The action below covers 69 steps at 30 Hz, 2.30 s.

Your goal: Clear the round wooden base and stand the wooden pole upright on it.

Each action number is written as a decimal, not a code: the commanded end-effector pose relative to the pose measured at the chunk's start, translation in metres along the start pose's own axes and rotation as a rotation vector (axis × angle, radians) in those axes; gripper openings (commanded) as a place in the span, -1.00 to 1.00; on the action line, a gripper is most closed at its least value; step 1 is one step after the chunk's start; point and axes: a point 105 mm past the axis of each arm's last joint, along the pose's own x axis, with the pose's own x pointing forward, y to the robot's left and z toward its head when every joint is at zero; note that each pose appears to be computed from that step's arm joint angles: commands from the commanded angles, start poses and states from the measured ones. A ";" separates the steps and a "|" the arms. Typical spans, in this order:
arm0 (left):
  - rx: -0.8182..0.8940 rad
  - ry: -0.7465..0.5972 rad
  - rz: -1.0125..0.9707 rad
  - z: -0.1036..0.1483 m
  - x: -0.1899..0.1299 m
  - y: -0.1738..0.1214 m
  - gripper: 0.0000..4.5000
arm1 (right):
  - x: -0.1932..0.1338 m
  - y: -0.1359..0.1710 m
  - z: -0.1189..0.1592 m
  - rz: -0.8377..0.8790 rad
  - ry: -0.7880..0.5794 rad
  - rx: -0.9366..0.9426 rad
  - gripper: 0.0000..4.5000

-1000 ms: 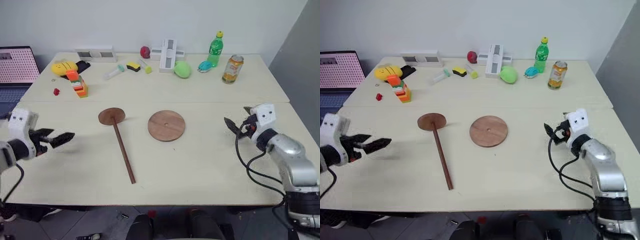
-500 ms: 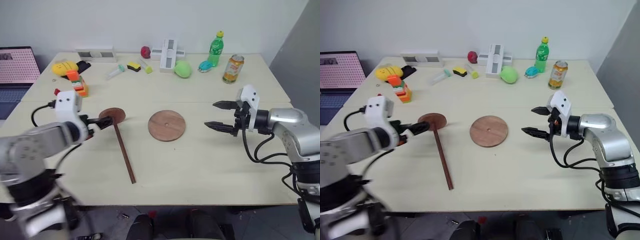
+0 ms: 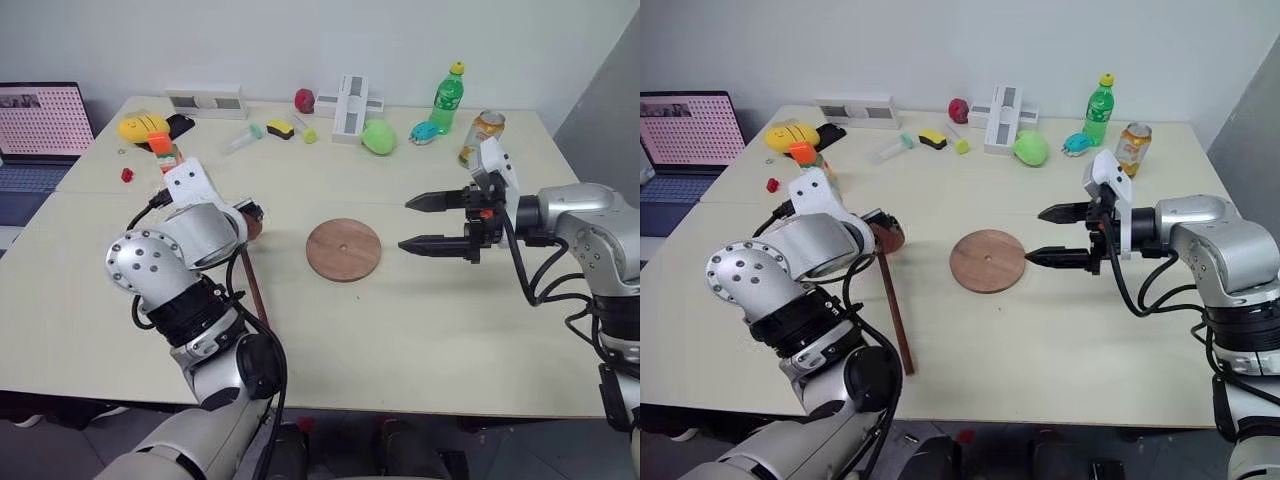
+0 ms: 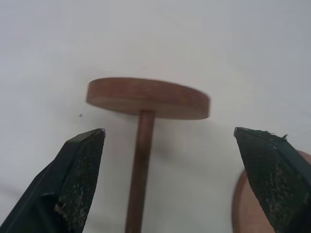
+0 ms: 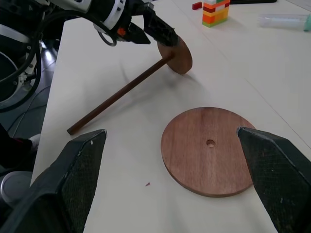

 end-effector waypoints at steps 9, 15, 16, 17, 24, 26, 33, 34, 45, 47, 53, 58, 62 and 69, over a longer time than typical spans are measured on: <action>0.093 0.036 -0.514 0.000 -0.052 -0.034 0.97 | -0.008 0.018 0.000 -0.022 -0.060 0.011 1.00; 0.507 0.384 -0.766 0.015 -0.100 0.043 0.97 | 0.006 0.020 -0.003 -0.001 -0.117 0.049 1.00; 0.426 0.393 -0.766 0.020 -0.106 0.061 0.97 | 0.011 0.020 -0.003 0.007 -0.132 0.055 1.00; 0.369 0.395 -0.767 0.024 -0.110 0.073 0.97 | 0.014 0.019 -0.003 0.013 -0.142 0.059 1.00; 0.121 0.376 -0.802 -0.010 -0.117 0.151 0.97 | 0.017 0.025 0.000 0.093 -0.116 0.045 1.00; 0.050 0.411 -0.874 -0.021 -0.115 0.151 0.97 | 0.015 0.030 0.005 0.124 -0.111 0.038 1.00; -0.019 0.465 -0.933 -0.066 -0.075 0.141 0.97 | 0.012 0.051 0.020 0.226 -0.072 0.040 1.00; -0.029 0.436 -0.942 -0.065 -0.064 0.138 0.97 | 0.012 0.052 0.021 0.229 -0.065 0.034 1.00; -0.031 0.380 -1.014 -0.074 0.002 0.113 0.97 | 0.012 0.066 0.037 0.248 -0.055 -0.063 1.00; -0.061 0.388 -1.027 -0.077 0.010 0.108 0.97 | 0.013 0.069 0.037 0.249 -0.056 -0.071 1.00; -0.108 0.342 -1.042 -0.072 0.031 0.094 0.97 | 0.011 0.072 0.036 0.226 -0.053 -0.052 1.00; -0.130 0.358 -1.031 -0.074 0.042 0.088 0.97 | 0.010 0.073 0.036 0.216 -0.049 -0.039 1.00; -0.175 0.404 -1.024 -0.081 0.049 0.082 0.97 | 0.010 0.074 0.035 0.213 -0.047 -0.031 1.00; -0.288 0.524 -0.989 -0.080 0.058 0.069 0.97 | 0.010 0.077 0.033 0.212 -0.036 -0.023 1.00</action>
